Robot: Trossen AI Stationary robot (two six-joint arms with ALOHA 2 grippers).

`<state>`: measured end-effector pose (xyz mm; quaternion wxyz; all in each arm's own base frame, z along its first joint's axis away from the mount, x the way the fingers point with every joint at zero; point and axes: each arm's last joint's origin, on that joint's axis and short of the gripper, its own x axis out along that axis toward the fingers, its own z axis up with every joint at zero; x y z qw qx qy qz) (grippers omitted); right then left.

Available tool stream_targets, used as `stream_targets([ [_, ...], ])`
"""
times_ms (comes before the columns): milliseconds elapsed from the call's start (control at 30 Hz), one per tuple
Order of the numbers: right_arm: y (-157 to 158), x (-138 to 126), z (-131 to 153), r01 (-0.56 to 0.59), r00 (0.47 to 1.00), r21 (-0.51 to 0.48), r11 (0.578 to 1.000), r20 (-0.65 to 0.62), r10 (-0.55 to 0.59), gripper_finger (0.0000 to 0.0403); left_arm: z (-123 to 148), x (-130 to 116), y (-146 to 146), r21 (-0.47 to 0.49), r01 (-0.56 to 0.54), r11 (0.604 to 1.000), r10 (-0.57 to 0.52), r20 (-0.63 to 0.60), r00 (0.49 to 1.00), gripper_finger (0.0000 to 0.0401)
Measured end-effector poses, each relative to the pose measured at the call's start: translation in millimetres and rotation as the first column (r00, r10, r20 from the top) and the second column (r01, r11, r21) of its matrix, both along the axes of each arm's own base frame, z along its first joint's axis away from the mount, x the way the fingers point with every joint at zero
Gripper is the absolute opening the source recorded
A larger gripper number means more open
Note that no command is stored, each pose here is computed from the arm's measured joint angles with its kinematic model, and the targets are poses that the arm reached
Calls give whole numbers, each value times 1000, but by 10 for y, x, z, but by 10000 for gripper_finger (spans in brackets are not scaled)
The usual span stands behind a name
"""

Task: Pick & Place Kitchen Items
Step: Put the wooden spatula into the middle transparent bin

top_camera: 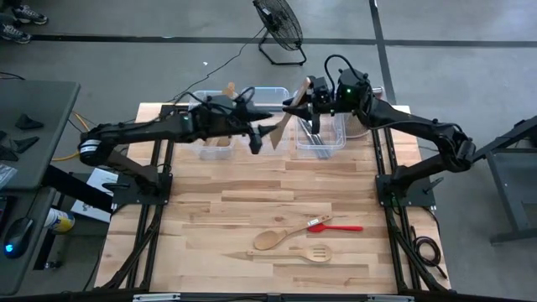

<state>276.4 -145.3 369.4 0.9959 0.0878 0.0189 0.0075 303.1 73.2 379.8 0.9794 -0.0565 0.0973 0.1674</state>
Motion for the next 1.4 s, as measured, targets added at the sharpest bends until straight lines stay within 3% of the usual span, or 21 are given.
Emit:
stream_targets([
  [267,-161,2,-41,131,991,16,991,7,-131,81,248,-626,-14,25,-199,980,201,-77,977,200],
  [433,-330,208,-272,225,974,172,959,-8,-228,81,355,-1000,8,64,-353,933,358,-96,929,200],
  [600,-489,414,-599,316,948,298,901,-66,-311,81,413,-1249,42,68,-416,907,421,-97,902,200],
  [900,-643,603,-929,410,907,406,817,-86,-413,81,373,-1379,60,66,-445,893,450,-162,878,200],
  [1133,-676,654,-1041,427,899,422,800,-100,-427,88,328,-1399,54,71,-449,891,453,-212,866,200],
  [1400,-670,656,-1037,419,904,393,819,-97,-417,92,308,-1409,52,84,-450,889,457,-237,857,200],
])
